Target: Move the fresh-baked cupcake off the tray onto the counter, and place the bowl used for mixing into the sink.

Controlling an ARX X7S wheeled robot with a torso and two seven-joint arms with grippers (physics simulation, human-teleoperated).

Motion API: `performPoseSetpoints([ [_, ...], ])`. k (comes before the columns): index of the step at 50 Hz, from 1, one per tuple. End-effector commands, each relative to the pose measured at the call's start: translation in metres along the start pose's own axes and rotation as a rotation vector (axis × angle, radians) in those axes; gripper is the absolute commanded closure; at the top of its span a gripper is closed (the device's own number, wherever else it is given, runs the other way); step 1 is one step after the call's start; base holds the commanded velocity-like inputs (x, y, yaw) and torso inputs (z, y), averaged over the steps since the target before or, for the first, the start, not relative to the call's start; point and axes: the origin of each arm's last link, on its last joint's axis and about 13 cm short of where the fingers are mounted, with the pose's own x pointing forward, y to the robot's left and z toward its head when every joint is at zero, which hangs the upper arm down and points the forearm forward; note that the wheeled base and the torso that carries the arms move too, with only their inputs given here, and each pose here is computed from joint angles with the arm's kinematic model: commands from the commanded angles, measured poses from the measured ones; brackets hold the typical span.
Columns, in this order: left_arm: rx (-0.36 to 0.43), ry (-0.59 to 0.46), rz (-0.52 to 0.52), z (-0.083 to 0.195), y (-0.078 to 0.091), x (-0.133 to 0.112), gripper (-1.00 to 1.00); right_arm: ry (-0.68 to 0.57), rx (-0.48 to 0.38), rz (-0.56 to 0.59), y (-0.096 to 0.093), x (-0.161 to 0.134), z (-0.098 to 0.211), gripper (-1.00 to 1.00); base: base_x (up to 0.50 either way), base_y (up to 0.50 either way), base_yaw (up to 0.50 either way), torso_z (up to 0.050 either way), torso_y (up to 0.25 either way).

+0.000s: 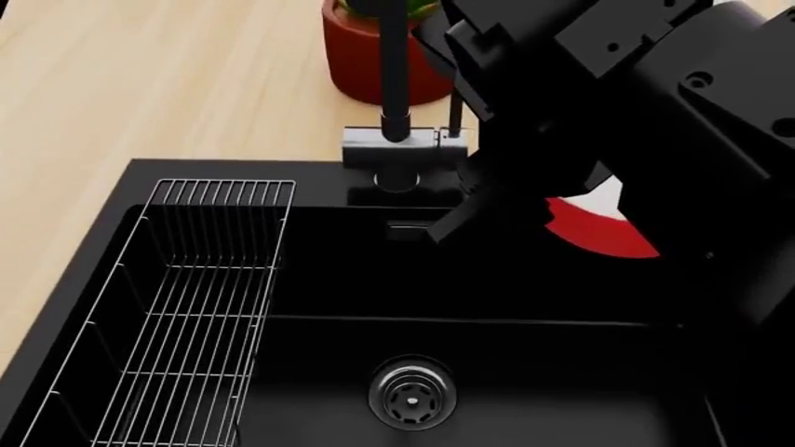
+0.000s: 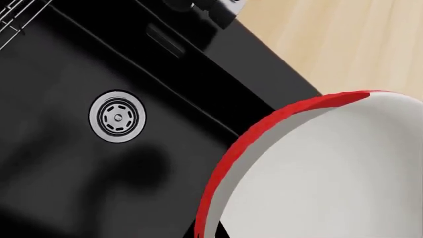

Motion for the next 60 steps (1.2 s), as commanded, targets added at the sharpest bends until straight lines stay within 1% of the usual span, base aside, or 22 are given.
performPoseSetpoints([
  [1, -0.018, -0.023, 0.004, 0.002, 0.001, 0.001, -1.0, 0.06, -0.005, -0.049, -0.005, 0.003, -0.006, 1.0, 0.0, 0.0, 0.0, 0.0, 0.0],
  [5, -0.021, -0.017, 0.007, 0.002, 0.002, 0.001, -1.0, 0.062, -0.006, -0.049, -0.005, 0.003, -0.006, 1.0, 0.0, 0.0, 0.0, 0.0, 0.003],
  [6, -0.006, 0.027, 0.026, 0.0, 0.003, 0.0, -1.0, 0.059, -0.002, -0.046, -0.005, 0.003, -0.006, 1.0, 0.0, 0.0, 0.0, 0.0, 0.0],
  [7, -0.021, 0.022, 0.012, 0.0, 0.003, 0.0, -1.0, 0.057, -0.002, -0.045, -0.005, 0.003, -0.006, 1.0, 0.0, 0.0, 0.0, 0.0, 0.0],
  [8, -0.01, 0.039, 0.021, 0.0, 0.003, -0.001, -1.0, 0.06, -0.004, -0.043, -0.005, 0.005, -0.007, 1.0, 0.0, 0.0, 0.0, 0.0, 0.0],
  [9, -0.017, 0.04, 0.018, 0.0, 0.003, -0.001, -1.0, 0.06, -0.003, -0.044, -0.005, 0.005, -0.007, 1.0, 0.0, 0.0, 0.0, 0.0, 0.0],
  [11, -0.038, 0.019, 0.018, 0.001, 0.003, 0.0, -1.0, 0.063, -0.002, -0.038, -0.004, 0.008, -0.008, 1.0, 0.0, 0.0, 0.0, 0.0, 0.0],
  [16, -0.032, 0.025, 0.027, 0.001, 0.004, 0.0, -1.0, 0.068, 0.012, -0.026, -0.003, 0.012, -0.01, 1.0, 0.0, 0.0, 0.0, 0.0, 0.0],
  [19, -0.033, 0.026, 0.026, 0.0, 0.003, 0.0, -1.0, 0.077, 0.004, -0.031, -0.002, 0.013, -0.011, 1.0, 0.0, 0.0, 0.0, 0.0, 0.003],
  [22, -0.032, 0.024, 0.027, 0.001, 0.003, 0.0, -1.0, 0.062, 0.014, -0.025, -0.003, 0.011, -0.011, 1.0, 0.0, 0.0, 0.0, 0.0, 0.0],
  [23, -0.033, 0.024, 0.027, 0.001, 0.003, 0.0, -1.0, 0.067, 0.004, -0.026, -0.002, 0.012, -0.011, 1.0, 0.27, 0.0, 0.0, 0.0, 0.0],
  [26, -0.031, 0.022, 0.026, 0.001, 0.003, 0.0, -1.0, 0.063, 0.014, -0.024, -0.003, 0.012, -0.013, 1.0, 0.36, 0.0, 0.0, 0.0, 0.0],
  [39, -0.031, 0.023, 0.033, 0.001, 0.003, 0.0, -1.0, 0.069, 0.008, -0.03, -0.001, 0.014, -0.014, 1.0, 0.34, 0.0, 0.0, 0.0, 0.001],
  [52, -0.031, 0.024, 0.031, 0.001, 0.003, 0.0, -1.0, 0.096, 0.012, -0.035, -0.003, 0.007, -0.014, 1.0, 0.0, 0.0, 0.0, 0.001, 0.002],
  [60, -0.026, 0.022, 0.03, 0.001, 0.003, 0.0, -1.0, 0.139, 0.03, -0.005, 0.001, 0.017, -0.023, 1.0, 0.0, 0.0, 0.0, 0.0, 0.0],
])
